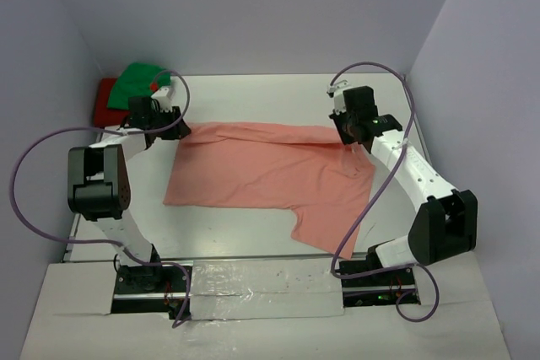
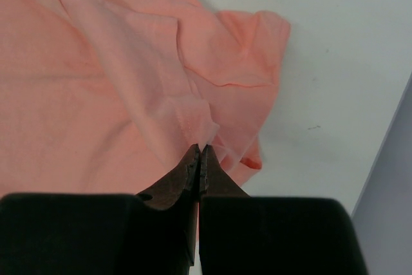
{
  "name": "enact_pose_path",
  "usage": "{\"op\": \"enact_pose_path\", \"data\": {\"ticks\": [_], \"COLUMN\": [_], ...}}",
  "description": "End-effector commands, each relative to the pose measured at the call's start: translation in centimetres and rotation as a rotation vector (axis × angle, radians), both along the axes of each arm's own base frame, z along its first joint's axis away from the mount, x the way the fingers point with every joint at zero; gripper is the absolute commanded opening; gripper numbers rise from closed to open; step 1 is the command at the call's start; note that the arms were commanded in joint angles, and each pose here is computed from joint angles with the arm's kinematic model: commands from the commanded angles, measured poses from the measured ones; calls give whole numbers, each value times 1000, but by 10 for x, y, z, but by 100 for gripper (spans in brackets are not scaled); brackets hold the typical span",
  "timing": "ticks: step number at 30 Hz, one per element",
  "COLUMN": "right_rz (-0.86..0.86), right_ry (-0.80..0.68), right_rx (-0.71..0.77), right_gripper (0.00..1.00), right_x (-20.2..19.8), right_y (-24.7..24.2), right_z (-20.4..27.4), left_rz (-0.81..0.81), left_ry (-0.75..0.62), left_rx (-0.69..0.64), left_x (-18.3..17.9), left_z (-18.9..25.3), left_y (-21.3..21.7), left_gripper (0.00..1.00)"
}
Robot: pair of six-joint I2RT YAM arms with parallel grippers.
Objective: Fold and stack the t-shirts
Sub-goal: Fold the tshirt
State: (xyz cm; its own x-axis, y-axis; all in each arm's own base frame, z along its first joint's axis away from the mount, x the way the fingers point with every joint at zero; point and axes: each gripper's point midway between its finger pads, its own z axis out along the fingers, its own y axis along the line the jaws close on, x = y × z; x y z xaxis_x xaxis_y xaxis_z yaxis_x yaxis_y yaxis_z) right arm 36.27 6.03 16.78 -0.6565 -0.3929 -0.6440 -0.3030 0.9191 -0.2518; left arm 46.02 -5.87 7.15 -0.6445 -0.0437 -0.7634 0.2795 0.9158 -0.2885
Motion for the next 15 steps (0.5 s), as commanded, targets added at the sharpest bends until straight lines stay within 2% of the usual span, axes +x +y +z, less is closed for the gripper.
{"op": "enact_pose_path", "data": {"ticks": [1, 4, 6, 9, 11, 15], "right_rz": [21, 47, 67, 118, 216, 255], "right_ry": [50, 116, 114, 98, 132, 150], "right_rx": [17, 16, 18, 34, 80, 117], "right_gripper": [0, 35, 48, 49, 49, 49], "right_x": [-18, -26, -29, -35, -47, -60], "right_y": [4, 6, 7, 12, 26, 32], "right_z": [-4, -15, -16, -13, -12, -9], "left_rz": [-56, -46, -35, -38, -37, -11], "left_ry": [-58, -72, -109, -156, -196, -235], "left_rx": [-33, -22, -19, -26, -24, -21], "left_x": [-2, -7, -7, -11, -12, -10], "left_z": [27, 29, 41, 58, 70, 80], "left_y": [-4, 1, 4, 8, 9, 14], "left_gripper": [59, 87, 90, 91, 92, 92]}}
